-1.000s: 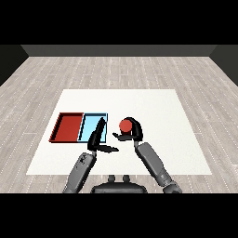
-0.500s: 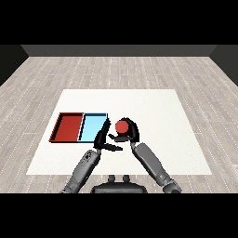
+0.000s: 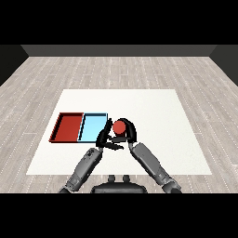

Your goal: Pick the red can and put it in the red box

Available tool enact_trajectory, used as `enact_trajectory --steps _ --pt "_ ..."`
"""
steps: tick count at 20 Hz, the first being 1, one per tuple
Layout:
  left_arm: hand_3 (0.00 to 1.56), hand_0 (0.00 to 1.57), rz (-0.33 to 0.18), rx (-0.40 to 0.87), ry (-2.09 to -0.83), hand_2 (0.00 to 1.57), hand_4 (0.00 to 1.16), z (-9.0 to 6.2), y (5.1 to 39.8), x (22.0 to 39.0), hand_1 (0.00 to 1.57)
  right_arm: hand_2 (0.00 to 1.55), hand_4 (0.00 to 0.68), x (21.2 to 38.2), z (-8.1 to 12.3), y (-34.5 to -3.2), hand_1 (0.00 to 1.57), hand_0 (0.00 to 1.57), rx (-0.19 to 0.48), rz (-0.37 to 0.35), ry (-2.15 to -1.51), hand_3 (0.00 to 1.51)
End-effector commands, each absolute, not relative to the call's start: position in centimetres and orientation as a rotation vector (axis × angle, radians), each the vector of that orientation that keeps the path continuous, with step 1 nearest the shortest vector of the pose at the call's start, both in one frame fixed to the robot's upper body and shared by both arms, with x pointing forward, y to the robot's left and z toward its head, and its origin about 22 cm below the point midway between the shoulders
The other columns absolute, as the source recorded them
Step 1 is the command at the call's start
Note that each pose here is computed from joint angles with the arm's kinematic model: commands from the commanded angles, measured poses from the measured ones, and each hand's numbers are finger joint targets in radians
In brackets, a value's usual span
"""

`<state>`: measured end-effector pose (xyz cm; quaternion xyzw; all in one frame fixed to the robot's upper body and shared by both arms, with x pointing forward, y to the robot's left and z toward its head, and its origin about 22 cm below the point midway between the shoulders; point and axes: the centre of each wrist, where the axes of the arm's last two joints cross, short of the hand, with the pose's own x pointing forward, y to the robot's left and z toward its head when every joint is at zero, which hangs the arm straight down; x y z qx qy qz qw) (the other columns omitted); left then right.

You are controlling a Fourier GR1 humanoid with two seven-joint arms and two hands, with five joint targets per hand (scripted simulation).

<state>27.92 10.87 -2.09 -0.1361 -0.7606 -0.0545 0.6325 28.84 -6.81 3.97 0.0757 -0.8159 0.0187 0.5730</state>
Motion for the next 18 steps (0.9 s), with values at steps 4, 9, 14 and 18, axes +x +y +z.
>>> enact_trajectory --steps 4,9,14,18 --pt "0.00 0.00 -0.093 -0.334 -1.735 0.00 0.00 0.8 10.3 27.9 0.00 1.44 0.621 28.1 3.6 -5.9 1.48 1.48 0.256 0.027 -1.907 1.37" --pt "0.00 0.00 -0.117 -0.348 -1.755 0.00 0.00 -2.1 9.4 28.4 0.00 1.45 0.618 28.6 3.1 -5.3 1.50 1.50 0.236 0.064 -1.920 1.38" --pt "0.00 0.00 -0.108 -0.348 -1.754 0.00 0.00 -1.1 9.6 28.4 0.00 1.46 0.632 29.2 3.7 -4.4 1.48 1.48 0.234 0.072 -1.907 1.37" --pt "0.00 0.00 -0.131 -0.303 -1.792 0.00 0.29 -1.2 8.3 25.9 0.00 1.46 0.642 28.4 3.0 -4.1 1.49 1.49 0.244 0.100 -1.917 1.37"
